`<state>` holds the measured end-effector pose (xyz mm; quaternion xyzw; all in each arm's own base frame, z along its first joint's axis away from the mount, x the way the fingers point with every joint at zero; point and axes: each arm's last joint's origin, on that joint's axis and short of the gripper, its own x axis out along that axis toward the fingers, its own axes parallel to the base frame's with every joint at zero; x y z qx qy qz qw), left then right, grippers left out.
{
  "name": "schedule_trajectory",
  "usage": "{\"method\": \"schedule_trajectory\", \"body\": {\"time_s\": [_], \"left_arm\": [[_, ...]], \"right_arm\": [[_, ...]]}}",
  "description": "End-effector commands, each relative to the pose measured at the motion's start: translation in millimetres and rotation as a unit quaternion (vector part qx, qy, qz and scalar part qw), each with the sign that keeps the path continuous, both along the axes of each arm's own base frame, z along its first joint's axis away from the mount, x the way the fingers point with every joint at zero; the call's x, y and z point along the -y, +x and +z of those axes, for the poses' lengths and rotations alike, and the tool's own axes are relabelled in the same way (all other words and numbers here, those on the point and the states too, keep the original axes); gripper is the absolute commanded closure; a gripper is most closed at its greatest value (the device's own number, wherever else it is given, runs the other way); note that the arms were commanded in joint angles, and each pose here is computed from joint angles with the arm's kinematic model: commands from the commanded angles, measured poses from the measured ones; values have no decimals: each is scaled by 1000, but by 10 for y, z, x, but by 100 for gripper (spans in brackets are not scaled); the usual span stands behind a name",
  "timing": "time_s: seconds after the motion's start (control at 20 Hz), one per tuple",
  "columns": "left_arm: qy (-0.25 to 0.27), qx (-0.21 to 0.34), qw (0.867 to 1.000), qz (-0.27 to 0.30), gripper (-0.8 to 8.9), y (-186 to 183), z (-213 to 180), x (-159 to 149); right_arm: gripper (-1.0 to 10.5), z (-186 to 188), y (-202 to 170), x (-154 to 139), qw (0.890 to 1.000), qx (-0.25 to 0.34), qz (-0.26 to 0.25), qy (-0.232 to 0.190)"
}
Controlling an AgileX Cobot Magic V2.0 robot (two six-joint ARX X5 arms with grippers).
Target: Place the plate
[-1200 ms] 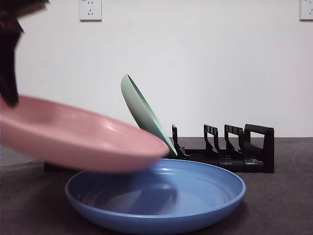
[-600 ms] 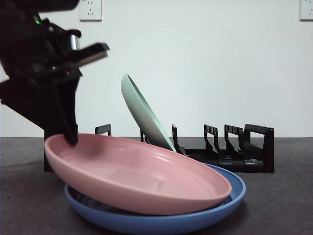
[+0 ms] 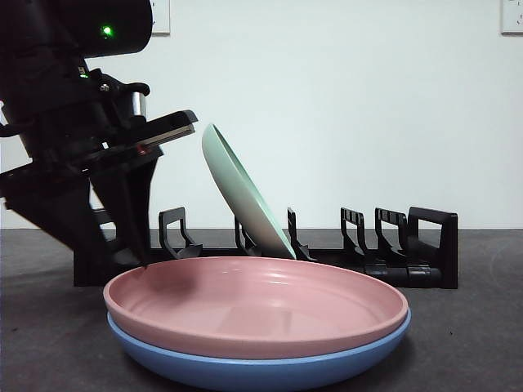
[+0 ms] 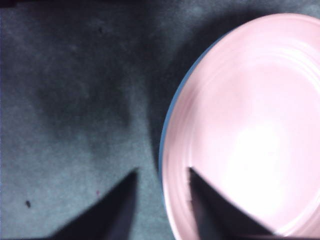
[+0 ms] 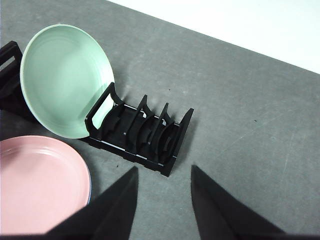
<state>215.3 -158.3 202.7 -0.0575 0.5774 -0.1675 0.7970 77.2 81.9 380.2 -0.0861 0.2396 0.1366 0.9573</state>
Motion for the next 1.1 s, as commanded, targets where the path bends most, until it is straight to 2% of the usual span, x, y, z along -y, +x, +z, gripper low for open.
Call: {"method": "schedule_trajectory", "body": {"time_s": [0.05,0.15,0.4,0.55,0.65,0.8,0.9,1.1], "left_arm": [[1,-1,1000,-6,558,-26,67,-12],[-1,15,1000,-9,558,-75,218,-98],[-34,125,992,5,559,-352,851,-498],[4,210,977,36,564,-613,1139,-806],[29,247,967,50,564,-798,1251,-968],[27,259,963,63,563,-1025,1314,-1113],[23,264,962,68,563,-1098,1331,-1148],[19,269,961,70,563,-1133,1343,-1163]], "right_arm": [[776,25,1,-18,1000,3,2,5],[776,22,1,-25,1000,-3,3,14],[776,-36,95,-178,998,-44,31,24],[776,-95,279,-356,995,-76,48,37],[774,-134,437,-477,992,-94,68,58],[735,-188,737,-688,978,-120,128,113],[735,-222,1007,-806,967,-149,151,138],[732,-262,1624,-1099,949,-204,180,160]]}}
